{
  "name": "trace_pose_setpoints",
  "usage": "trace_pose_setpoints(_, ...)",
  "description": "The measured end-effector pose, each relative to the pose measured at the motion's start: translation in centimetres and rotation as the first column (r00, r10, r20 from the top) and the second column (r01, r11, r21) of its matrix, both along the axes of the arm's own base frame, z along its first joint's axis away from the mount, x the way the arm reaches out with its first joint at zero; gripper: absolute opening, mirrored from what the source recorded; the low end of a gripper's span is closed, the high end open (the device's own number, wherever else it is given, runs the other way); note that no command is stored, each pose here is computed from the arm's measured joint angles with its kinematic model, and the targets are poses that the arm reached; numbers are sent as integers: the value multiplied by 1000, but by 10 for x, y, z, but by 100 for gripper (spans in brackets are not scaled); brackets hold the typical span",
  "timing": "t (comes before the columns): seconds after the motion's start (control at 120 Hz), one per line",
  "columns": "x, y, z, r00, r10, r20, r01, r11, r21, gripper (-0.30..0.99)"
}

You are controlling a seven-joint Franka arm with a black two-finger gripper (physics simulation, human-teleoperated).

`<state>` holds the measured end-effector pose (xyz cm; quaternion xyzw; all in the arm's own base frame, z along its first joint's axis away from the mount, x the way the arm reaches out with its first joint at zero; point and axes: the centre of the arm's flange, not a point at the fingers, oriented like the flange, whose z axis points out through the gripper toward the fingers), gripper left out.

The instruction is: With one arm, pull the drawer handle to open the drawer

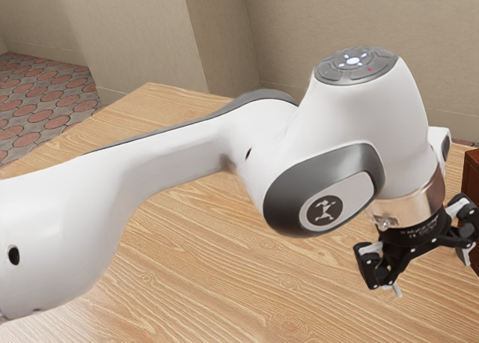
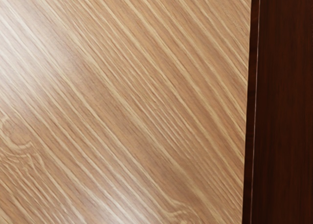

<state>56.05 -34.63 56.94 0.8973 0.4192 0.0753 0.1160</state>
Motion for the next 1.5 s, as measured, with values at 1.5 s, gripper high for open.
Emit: trace_pose_setpoints(1.5, 35, -34, -13, 973, -140, 182, 157, 984, -82, 69)
